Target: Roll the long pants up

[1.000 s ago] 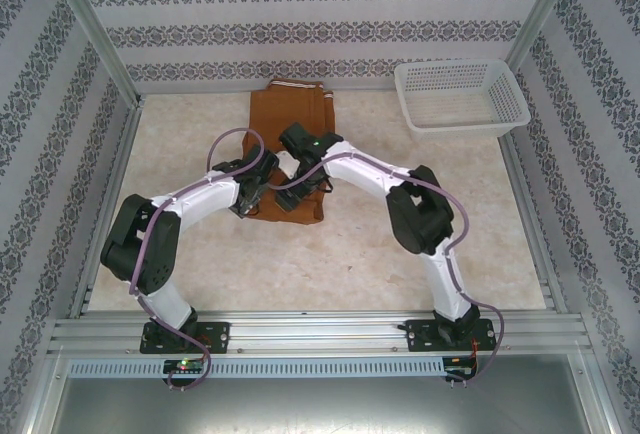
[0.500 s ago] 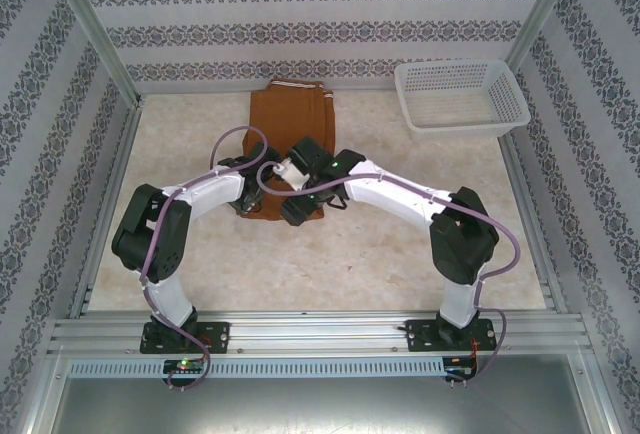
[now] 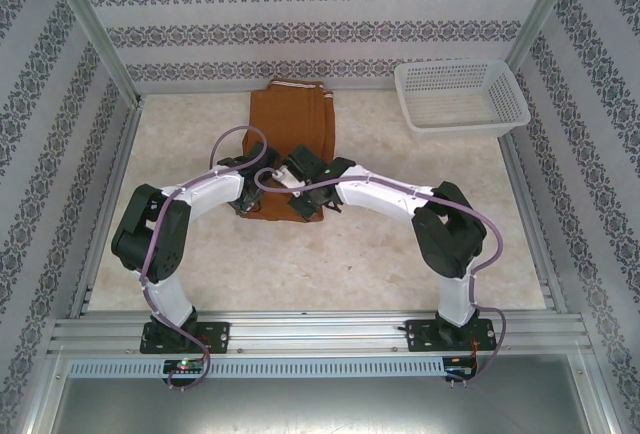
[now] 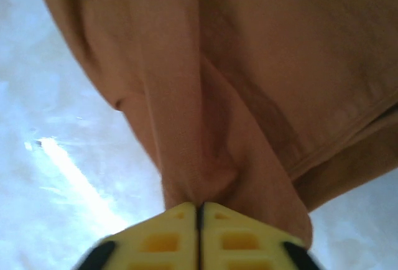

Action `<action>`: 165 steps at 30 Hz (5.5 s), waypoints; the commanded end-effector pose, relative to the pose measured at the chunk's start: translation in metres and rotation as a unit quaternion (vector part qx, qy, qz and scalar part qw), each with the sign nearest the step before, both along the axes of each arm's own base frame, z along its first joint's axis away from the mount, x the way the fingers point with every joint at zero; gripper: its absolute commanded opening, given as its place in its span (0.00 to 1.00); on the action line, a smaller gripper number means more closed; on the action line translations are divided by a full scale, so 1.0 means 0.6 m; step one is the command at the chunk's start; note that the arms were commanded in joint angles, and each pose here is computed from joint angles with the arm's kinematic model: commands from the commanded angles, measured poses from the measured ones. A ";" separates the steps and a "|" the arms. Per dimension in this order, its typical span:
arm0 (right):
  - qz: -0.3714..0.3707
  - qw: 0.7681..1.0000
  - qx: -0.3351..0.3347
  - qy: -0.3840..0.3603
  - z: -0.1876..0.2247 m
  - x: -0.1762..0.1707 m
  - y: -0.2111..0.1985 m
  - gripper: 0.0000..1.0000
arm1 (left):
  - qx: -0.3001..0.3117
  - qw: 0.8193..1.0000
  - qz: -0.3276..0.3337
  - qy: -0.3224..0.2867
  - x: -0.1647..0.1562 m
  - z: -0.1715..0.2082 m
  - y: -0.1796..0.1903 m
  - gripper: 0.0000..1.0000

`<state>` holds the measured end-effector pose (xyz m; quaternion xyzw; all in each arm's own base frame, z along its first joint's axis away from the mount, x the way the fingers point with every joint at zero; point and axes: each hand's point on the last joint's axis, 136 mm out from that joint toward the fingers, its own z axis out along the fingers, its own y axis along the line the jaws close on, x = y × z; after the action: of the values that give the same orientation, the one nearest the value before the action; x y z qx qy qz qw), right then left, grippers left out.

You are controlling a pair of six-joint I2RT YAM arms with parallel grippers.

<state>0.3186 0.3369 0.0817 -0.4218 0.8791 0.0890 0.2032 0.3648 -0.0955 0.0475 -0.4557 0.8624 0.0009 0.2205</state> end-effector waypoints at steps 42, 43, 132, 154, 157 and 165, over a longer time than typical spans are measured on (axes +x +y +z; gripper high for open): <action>0.138 0.960 -0.152 -0.189 -0.069 -0.056 0.053 0.69 | 0.005 0.999 -0.023 0.024 -0.007 0.010 0.001 0.02; 0.141 0.958 -0.154 -0.195 -0.070 -0.052 0.055 0.69 | 0.005 1.000 -0.022 0.022 -0.006 0.012 0.002 0.02; -0.005 0.926 0.218 0.309 0.068 0.081 0.078 0.00 | -0.102 0.990 0.006 -0.094 0.015 0.137 -0.044 1.00; -0.016 0.897 0.226 0.379 0.020 0.061 0.066 0.00 | 0.062 0.997 0.023 -0.027 0.148 0.014 -0.023 0.75; -0.025 0.898 0.223 0.378 0.011 0.073 0.058 0.02 | 0.068 0.997 0.026 -0.011 0.142 -0.006 -0.019 0.48; -0.053 0.944 0.160 0.284 0.003 0.103 0.011 0.76 | 0.061 0.997 0.041 0.029 0.113 -0.049 0.005 0.17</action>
<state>0.3765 0.3499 0.0582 -0.2472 0.8914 0.3770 -0.0467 0.4554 -0.1139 0.0555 -0.4710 0.8408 0.0204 0.2662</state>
